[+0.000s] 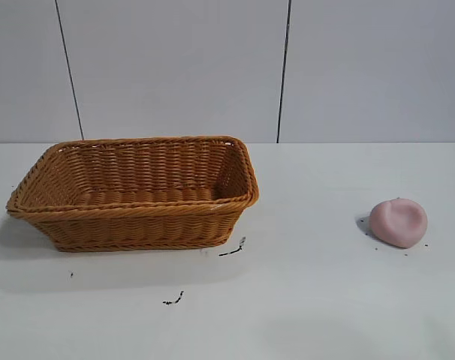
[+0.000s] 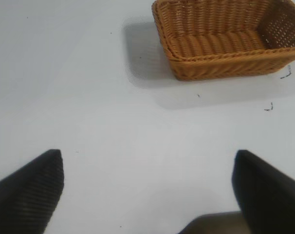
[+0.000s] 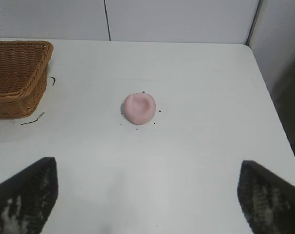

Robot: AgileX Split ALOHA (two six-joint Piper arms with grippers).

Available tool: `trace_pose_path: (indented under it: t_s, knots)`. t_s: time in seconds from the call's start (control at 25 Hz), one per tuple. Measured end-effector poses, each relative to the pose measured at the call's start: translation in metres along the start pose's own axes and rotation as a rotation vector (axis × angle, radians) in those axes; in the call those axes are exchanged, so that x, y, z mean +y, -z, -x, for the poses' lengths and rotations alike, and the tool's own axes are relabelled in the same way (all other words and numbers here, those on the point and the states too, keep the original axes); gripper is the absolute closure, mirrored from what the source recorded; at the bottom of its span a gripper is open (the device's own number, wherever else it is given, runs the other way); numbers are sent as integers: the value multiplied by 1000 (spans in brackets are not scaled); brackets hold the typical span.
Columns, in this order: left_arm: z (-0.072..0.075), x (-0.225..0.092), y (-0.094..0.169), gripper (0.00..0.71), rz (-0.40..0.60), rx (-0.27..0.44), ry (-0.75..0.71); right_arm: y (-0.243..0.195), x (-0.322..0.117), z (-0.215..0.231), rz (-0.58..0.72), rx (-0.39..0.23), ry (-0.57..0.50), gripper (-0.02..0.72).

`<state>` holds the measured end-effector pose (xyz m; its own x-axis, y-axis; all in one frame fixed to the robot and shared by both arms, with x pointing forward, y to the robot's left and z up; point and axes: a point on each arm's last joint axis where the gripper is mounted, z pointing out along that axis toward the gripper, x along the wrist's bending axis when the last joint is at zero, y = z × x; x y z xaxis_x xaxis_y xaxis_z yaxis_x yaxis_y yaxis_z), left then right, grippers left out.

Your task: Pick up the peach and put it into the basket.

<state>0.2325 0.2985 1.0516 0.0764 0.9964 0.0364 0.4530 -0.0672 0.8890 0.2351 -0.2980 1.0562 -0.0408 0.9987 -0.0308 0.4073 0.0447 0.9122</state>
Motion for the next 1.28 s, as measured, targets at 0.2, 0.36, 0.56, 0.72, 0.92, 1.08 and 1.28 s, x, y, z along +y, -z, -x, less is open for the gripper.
trace_pose_path:
  t_s: [0.2,0.36,0.56,0.72,0.92,1.08,1.28]
  knots:
    - [0,0,0,18,0,0,0,0,0,0,0,0,0,14]
    - [0,0,0,18,0,0,0,-1,1,0,-8,0,0,14]
    - [0,0,0,18,0,0,0,-20,32,1,-149,6,-1,14]
    - [0,0,0,18,0,0,0,-56,73,3,-297,11,-2,14]
    - [0,0,0,18,0,0,0,-128,112,6,-476,11,3,14]
    - [0,0,0,18,0,0,0,-203,127,7,-634,20,10,14]
    - [0,0,0,18,0,0,0,-281,131,3,-709,80,21,14]
